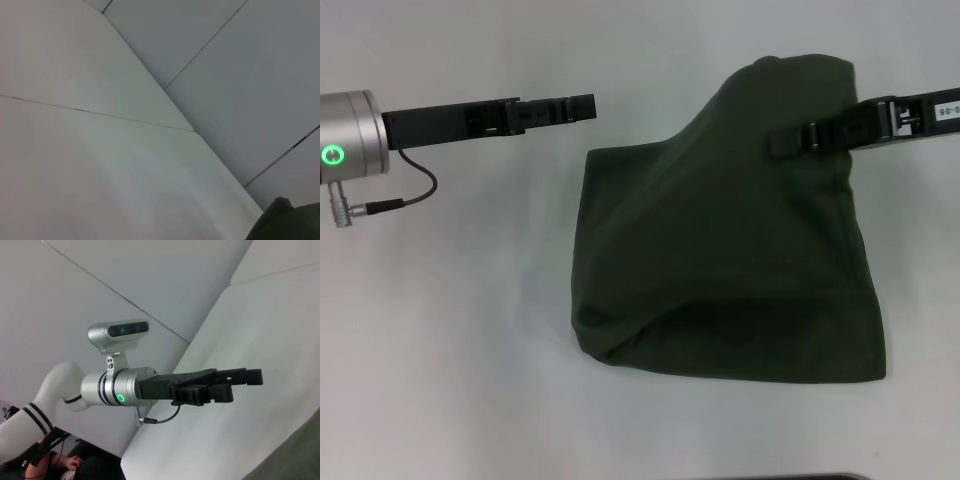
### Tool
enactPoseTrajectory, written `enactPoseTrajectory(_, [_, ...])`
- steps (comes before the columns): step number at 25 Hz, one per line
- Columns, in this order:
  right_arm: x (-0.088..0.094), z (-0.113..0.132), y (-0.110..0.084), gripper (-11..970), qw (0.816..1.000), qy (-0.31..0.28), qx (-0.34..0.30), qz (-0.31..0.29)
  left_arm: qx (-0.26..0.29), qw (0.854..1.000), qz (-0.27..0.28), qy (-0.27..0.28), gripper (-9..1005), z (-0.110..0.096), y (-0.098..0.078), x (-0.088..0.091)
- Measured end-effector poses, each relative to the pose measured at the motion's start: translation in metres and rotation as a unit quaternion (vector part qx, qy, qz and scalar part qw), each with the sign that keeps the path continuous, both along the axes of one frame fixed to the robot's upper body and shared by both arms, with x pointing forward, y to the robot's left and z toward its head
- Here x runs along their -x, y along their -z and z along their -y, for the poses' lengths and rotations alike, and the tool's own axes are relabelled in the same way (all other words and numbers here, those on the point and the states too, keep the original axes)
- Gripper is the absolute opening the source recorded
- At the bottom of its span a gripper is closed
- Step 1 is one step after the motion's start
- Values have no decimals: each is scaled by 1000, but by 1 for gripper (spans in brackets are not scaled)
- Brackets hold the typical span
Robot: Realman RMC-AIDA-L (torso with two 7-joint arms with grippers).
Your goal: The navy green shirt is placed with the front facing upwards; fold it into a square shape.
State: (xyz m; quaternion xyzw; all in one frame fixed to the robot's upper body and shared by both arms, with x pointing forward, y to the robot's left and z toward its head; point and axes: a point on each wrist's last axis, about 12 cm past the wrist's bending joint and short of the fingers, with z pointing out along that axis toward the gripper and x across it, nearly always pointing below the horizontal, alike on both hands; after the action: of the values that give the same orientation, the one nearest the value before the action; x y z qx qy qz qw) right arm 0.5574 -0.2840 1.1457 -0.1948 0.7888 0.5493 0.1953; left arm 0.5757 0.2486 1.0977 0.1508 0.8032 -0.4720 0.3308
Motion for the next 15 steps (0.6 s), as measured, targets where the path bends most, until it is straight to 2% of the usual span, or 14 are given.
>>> enactPoseTrajectory(15, [14, 30, 10, 38, 999, 29, 20, -23, 5, 1000, -4, -4, 934, 2, 0, -1])
